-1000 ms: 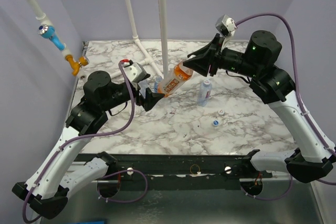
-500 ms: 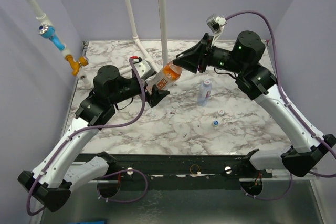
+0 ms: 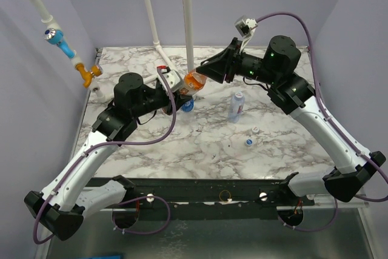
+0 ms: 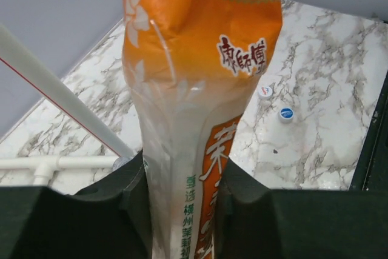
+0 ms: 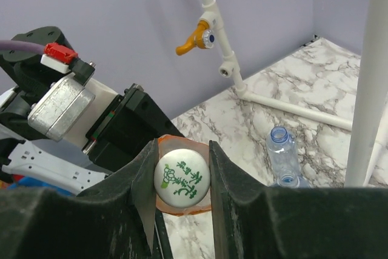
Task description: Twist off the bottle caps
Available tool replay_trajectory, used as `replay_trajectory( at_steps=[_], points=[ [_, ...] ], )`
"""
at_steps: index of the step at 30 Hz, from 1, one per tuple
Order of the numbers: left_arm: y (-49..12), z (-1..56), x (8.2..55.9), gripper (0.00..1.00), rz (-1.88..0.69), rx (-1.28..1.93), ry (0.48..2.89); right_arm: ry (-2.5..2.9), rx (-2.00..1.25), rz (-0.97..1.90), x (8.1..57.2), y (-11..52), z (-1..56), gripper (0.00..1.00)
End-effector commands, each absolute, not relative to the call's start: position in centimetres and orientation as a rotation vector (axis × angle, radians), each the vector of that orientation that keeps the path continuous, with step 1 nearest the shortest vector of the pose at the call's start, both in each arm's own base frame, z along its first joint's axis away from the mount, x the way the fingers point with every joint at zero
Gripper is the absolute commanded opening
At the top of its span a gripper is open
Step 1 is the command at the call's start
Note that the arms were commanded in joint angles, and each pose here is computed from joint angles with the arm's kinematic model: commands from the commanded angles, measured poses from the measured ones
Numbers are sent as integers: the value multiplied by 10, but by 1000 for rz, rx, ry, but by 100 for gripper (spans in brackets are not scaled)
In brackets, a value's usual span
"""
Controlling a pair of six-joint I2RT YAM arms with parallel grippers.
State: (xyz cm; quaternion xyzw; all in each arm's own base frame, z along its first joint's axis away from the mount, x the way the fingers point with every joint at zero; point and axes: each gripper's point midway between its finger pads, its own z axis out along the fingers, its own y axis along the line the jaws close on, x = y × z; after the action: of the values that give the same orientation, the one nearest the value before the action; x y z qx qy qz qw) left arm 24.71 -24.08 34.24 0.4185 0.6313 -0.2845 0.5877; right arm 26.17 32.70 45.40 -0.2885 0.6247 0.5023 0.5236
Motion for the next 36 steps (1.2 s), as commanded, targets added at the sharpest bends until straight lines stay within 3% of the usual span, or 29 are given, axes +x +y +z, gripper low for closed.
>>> replay_trajectory(
  at_steps=[1, 3, 4, 7, 10, 16, 30, 36],
  points=[
    [-238, 357, 253, 27, -611, 964, 1425, 1464, -661, 1198, 264, 328, 464, 19],
    [-239, 360, 253, 28, -621, 947, 1425, 1464, -635, 1189, 267, 327, 467, 33],
    [-239, 362, 254, 28, -626, 934, 1426, 1465, -613, 1181, 270, 325, 468, 47],
    [-237, 369, 255, 27, -637, 884, 1431, 1457, -505, 1141, 279, 315, 476, 77],
    [-236, 376, 255, 27, -671, 823, 1446, 1415, -421, 1136, 280, 304, 488, 85],
    [-242, 387, 253, 26, -781, 721, 1479, 1365, -392, 1180, 278, 305, 500, 85],
    [-244, 378, 250, 24, -787, 758, 1478, 1323, -395, 1233, 287, 319, 511, 72],
    [-244, 376, 254, 23, -768, 760, 1479, 1329, -429, 1292, 283, 329, 508, 55]
  ],
)
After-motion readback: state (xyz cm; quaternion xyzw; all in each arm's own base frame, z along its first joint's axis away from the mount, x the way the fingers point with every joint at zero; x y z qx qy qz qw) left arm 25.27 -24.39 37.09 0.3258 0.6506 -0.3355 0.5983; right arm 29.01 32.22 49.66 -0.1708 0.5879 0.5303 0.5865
